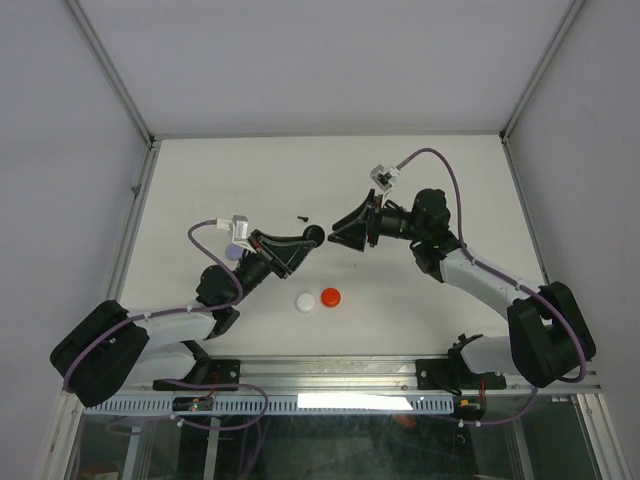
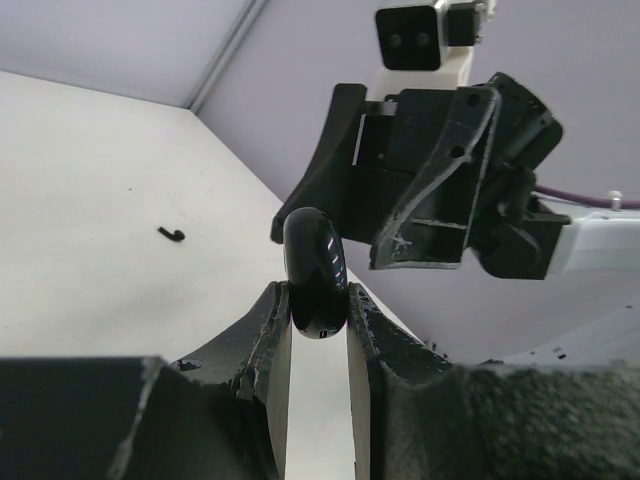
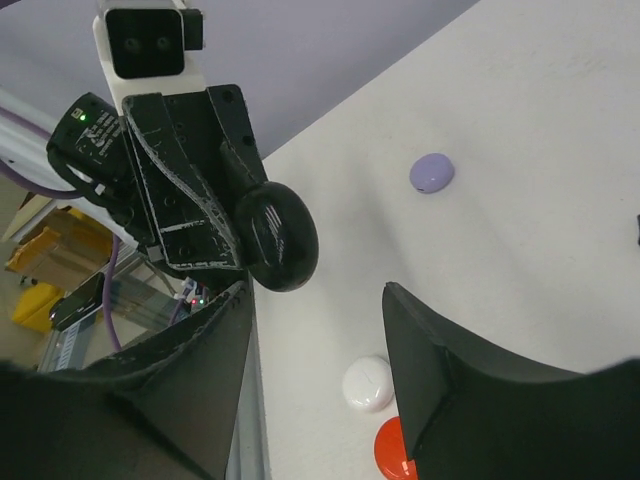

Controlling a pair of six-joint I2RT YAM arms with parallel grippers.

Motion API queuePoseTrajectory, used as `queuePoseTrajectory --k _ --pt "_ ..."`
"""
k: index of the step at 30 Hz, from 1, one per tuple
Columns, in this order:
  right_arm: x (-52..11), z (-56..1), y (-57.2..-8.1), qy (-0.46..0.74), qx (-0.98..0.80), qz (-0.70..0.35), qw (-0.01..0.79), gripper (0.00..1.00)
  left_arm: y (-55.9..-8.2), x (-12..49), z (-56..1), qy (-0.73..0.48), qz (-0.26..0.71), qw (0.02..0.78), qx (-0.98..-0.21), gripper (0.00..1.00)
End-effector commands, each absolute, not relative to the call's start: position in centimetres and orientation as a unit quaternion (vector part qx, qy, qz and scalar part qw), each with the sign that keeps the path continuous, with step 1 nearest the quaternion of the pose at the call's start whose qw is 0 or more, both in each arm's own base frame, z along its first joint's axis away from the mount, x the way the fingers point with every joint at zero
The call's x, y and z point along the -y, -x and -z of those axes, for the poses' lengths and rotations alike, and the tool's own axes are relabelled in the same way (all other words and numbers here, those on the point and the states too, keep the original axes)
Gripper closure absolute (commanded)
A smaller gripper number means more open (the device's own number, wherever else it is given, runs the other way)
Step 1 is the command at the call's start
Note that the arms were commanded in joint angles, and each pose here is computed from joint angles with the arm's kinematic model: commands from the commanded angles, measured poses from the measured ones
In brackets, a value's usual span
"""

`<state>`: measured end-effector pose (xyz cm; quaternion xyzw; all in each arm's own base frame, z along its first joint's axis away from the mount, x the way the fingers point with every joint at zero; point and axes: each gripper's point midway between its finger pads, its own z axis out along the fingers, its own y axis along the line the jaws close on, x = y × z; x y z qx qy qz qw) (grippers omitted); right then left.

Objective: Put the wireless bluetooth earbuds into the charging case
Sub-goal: Pick up the charging case at the center of the board, then open the charging case.

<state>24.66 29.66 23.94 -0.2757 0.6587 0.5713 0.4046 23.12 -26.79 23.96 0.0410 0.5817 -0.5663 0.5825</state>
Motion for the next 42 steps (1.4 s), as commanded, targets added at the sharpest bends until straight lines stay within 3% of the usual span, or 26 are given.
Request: queuePoseTrajectory --k 1,11,19,23,27,31,36,42 --pt "-30.5 -26.0 -22.8 0.317 -0.597 -0.615 0.406 0.43 -21.3 26.9 -27.8 -0.060 0.622 0.585 -0.517 0.99" --pt "-31.5 -27.4 -21.1 0.340 -0.562 -0.645 0.390 0.50 -20.7 27.5 -28.7 -0.066 0.650 0.571 -0.498 0.98" --pt "-31.8 -27.8 -20.1 0.350 -0.542 -0.667 0.372 0.67 -20.3 27.5 -29.1 -0.069 0.658 0.568 -0.490 0.95" --pt "-31.7 -27.9 -19.9 0.360 -0.538 -0.665 0.373 0.83 -20.2 27.4 -28.7 -0.070 0.654 0.566 -0.496 0.88" --pt "-31.2 -27.5 -20.1 0.372 -0.548 -0.651 0.371 0.92 -20.2 26.9 -27.9 -0.068 0.640 0.571 -0.510 0.79" --pt "-30.8 -27.3 -19.7 0.366 -0.583 -0.641 0.340 0.95 -20.1 26.8 -27.2 -0.089 0.622 0.570 -0.530 0.69" --pt "-30.3 -26.9 -20.2 0.421 -0.588 -0.579 0.375 0.98 -19.9 26.5 -26.2 -0.131 0.594 0.561 -0.561 0.57" --pt "-30.0 -27.2 -19.7 0.454 -0.606 -0.533 0.378 1.00 -19.0 26.9 -26.4 -0.210 0.563 0.554 -0.576 0.52"
